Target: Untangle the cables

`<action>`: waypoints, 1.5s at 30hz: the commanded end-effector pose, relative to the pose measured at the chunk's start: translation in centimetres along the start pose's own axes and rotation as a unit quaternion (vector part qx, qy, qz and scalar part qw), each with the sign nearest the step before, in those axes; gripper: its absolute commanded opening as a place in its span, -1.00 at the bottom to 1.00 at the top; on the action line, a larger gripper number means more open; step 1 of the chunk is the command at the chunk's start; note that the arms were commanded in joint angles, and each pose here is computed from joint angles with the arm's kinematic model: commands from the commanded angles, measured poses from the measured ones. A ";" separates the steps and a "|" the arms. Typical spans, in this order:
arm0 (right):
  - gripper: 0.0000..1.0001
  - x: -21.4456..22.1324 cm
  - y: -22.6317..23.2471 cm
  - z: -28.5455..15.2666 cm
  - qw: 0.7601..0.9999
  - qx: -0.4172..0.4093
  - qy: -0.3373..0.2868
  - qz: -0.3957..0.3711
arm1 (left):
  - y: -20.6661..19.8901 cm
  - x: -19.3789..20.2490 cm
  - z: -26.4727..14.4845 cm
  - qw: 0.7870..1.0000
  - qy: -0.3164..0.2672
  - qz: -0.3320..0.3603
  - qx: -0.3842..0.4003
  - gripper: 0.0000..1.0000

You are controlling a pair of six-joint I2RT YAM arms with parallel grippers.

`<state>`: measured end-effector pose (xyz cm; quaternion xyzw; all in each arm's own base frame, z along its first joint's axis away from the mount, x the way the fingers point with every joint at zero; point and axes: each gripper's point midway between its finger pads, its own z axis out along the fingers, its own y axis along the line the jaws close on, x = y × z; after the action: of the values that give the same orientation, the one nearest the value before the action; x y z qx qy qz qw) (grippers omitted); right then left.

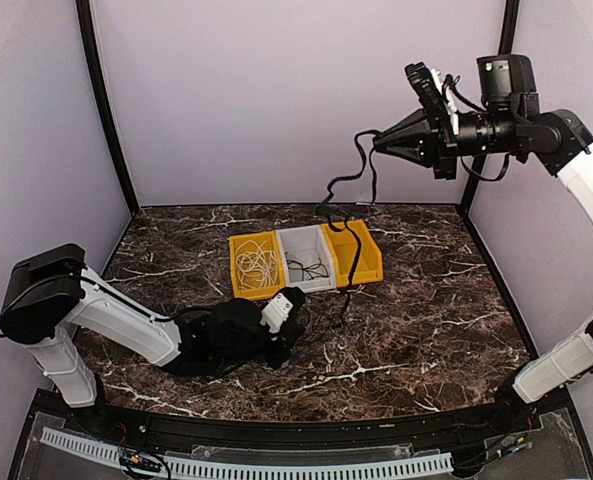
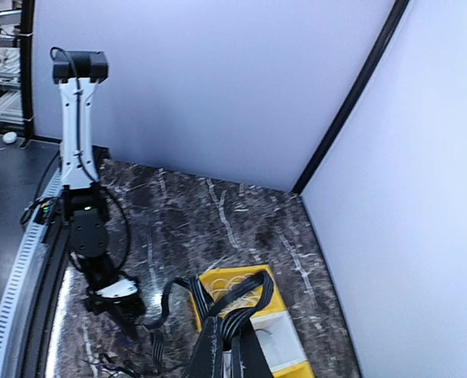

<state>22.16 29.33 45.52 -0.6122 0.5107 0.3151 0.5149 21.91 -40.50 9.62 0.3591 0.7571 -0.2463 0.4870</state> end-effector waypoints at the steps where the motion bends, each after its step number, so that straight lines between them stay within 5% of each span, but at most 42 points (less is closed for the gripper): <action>1: -1.00 -4.9 -3.8 -2.7 0.994 0.094 -0.029 -0.043 | 2.1 2.5 -2.9 0.998 0.036 -0.007 -0.043 -1.00; 19: -1.00 -10.7 -10.9 -6.6 0.961 0.253 -0.054 -0.100 | 7.4 11.1 -11.0 0.980 0.133 -0.055 -0.137 -1.00; 25: -1.00 -10.6 -13.7 -7.9 0.941 0.321 -0.045 -0.096 | 8.3 11.2 -13.0 0.976 0.108 -0.107 -0.154 -1.00; 29: -1.00 -8.1 -12.6 -5.4 0.961 0.265 -0.038 -0.074 | 8.2 9.8 -12.7 0.978 0.096 -0.101 -0.154 -0.98; 34: -1.00 -3.1 -7.2 -0.5 0.995 0.092 -0.042 -0.020 | 5.2 6.9 -11.3 0.991 0.083 -0.081 -0.074 -0.41; 39: -1.00 1.4 -1.8 3.6 1.000 -0.008 -0.015 0.022 | 3.6 2.4 -10.8 0.996 0.023 -0.076 -0.032 -0.15; 45: -1.00 2.4 0.6 4.4 0.999 -0.032 0.007 0.019 | 1.7 -4.4 -9.4 0.996 -0.082 -0.029 0.006 0.10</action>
<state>25.52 33.45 38.86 -0.6055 0.5608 0.3342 0.4551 18.60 -30.22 12.16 0.2923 0.7923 -0.2466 0.4754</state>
